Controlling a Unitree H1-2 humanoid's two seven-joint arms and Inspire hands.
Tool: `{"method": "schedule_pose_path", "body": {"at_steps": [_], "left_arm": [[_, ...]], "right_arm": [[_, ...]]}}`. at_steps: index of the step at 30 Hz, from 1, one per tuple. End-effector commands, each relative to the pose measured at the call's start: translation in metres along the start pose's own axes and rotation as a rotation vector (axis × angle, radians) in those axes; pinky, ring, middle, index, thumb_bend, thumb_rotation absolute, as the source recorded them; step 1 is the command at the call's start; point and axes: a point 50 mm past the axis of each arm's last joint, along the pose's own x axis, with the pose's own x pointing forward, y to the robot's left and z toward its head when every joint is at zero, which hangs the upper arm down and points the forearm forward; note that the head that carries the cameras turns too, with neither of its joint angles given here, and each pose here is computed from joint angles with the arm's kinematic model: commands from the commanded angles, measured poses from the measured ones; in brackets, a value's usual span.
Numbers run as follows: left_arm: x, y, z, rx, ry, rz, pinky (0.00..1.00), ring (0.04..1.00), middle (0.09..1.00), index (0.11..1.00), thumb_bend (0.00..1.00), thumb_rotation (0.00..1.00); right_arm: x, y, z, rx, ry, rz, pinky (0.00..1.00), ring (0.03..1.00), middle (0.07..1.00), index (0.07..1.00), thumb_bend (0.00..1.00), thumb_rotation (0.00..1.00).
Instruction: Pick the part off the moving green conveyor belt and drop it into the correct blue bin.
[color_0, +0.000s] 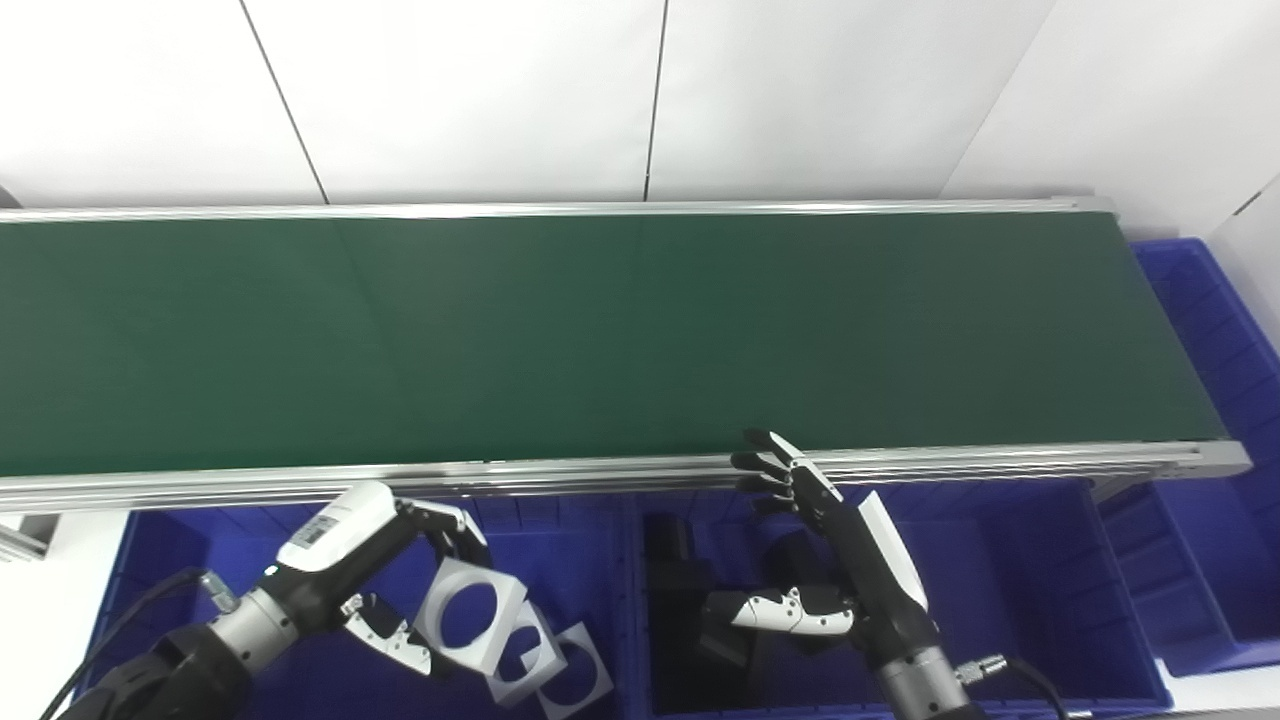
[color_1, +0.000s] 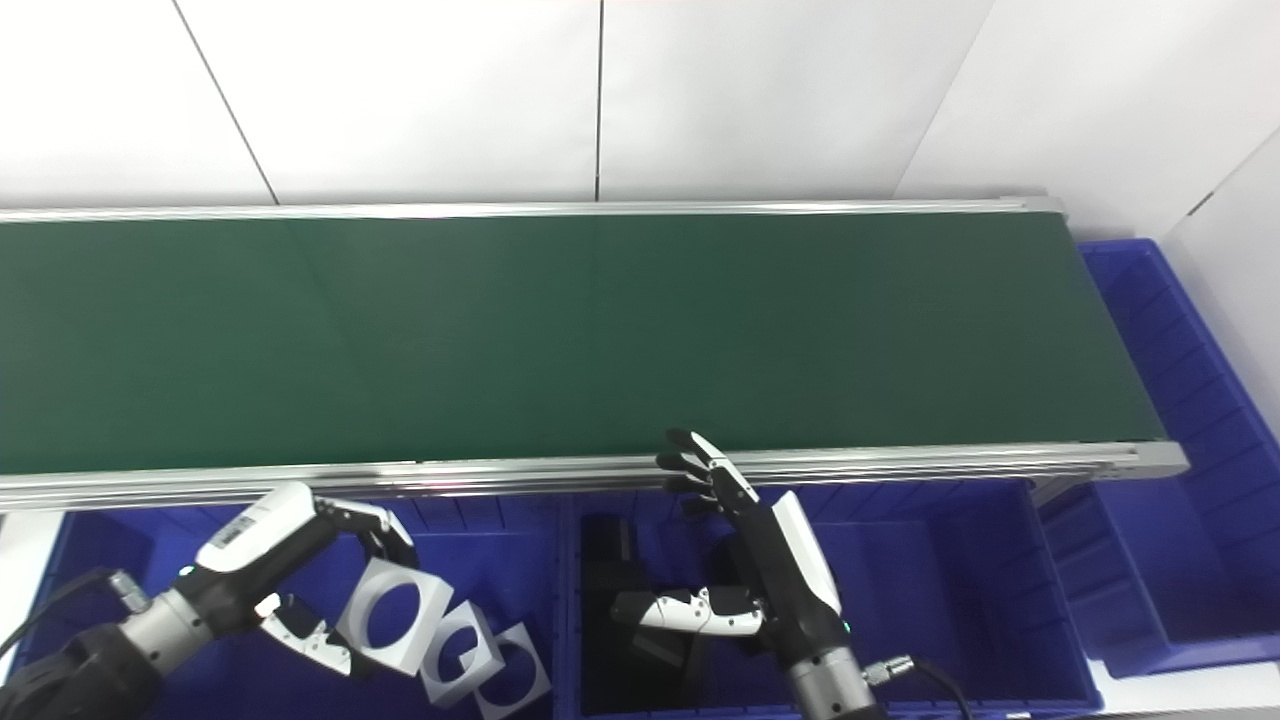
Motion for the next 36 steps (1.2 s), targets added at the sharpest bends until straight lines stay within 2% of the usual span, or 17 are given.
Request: {"method": "schedule_pose_path", "body": {"at_steps": [1, 3, 6, 9, 12, 14, 17, 20, 22, 29, 36], "left_arm": [[0.004, 0.017, 0.004, 0.078, 0.013, -0.015, 0.81, 0.753, 0.737, 0.692, 0.69, 0.39], [0.004, 0.018, 0.006, 0.099, 0.03, -0.047, 0.89, 0.825, 0.815, 0.781, 0.82, 0.58], [0.002, 0.018, 0.009, 0.095, 0.025, -0.046, 0.92, 0.863, 0.862, 0.835, 0.9, 0.65], [-0.002, 0.016, 0.014, 0.032, 0.02, -0.022, 0.91, 0.901, 0.907, 0.894, 0.99, 0.66], [-0.006, 0.014, 0.022, -0.138, 0.011, 0.027, 0.87, 0.899, 0.911, 0.912, 1.0, 0.67], [-0.008, 0.01, 0.028, -0.253, -0.011, 0.064, 0.83, 0.903, 0.92, 0.922, 1.0, 0.66], [-0.006, 0.003, 0.034, -0.466, -0.099, 0.13, 0.84, 0.911, 0.926, 0.918, 1.0, 0.56], [-0.004, -0.004, 0.036, -0.618, -0.171, 0.163, 0.84, 0.873, 0.901, 0.902, 0.99, 0.46], [-0.002, -0.007, 0.038, -0.707, -0.216, 0.181, 0.85, 0.865, 0.893, 0.895, 1.0, 0.43], [-0.004, -0.018, 0.043, -0.83, -0.252, 0.279, 0.83, 0.835, 0.883, 0.884, 1.0, 0.37], [-0.006, -0.02, 0.046, -0.855, -0.255, 0.347, 0.81, 0.824, 0.893, 0.909, 0.97, 0.36]], "right_arm": [[0.001, -0.004, 0.011, 0.011, -0.042, -0.026, 0.69, 0.764, 0.822, 0.901, 0.88, 0.37], [0.001, -0.004, 0.011, 0.005, -0.039, -0.026, 0.68, 0.763, 0.823, 0.903, 0.88, 0.39], [0.0, -0.003, 0.01, 0.002, -0.045, -0.025, 0.68, 0.765, 0.824, 0.903, 0.88, 0.39], [-0.001, -0.004, 0.01, -0.004, -0.044, -0.024, 0.68, 0.762, 0.823, 0.904, 0.88, 0.39], [-0.002, -0.005, 0.011, -0.001, -0.04, -0.027, 0.67, 0.758, 0.82, 0.905, 0.88, 0.39], [-0.003, -0.005, 0.01, 0.001, -0.039, -0.027, 0.67, 0.758, 0.818, 0.906, 0.88, 0.38], [-0.005, -0.006, 0.01, 0.007, -0.035, -0.026, 0.68, 0.763, 0.821, 0.91, 0.88, 0.4], [-0.006, -0.007, 0.011, 0.0, -0.031, -0.024, 0.67, 0.759, 0.82, 0.908, 0.88, 0.4], [-0.006, -0.007, 0.011, -0.002, -0.031, -0.02, 0.67, 0.759, 0.82, 0.908, 0.88, 0.4], [-0.009, -0.008, 0.011, -0.004, -0.021, -0.015, 0.68, 0.767, 0.82, 0.906, 0.89, 0.39], [-0.01, -0.008, 0.01, -0.003, -0.015, -0.011, 0.68, 0.765, 0.827, 0.91, 0.88, 0.38]]}}
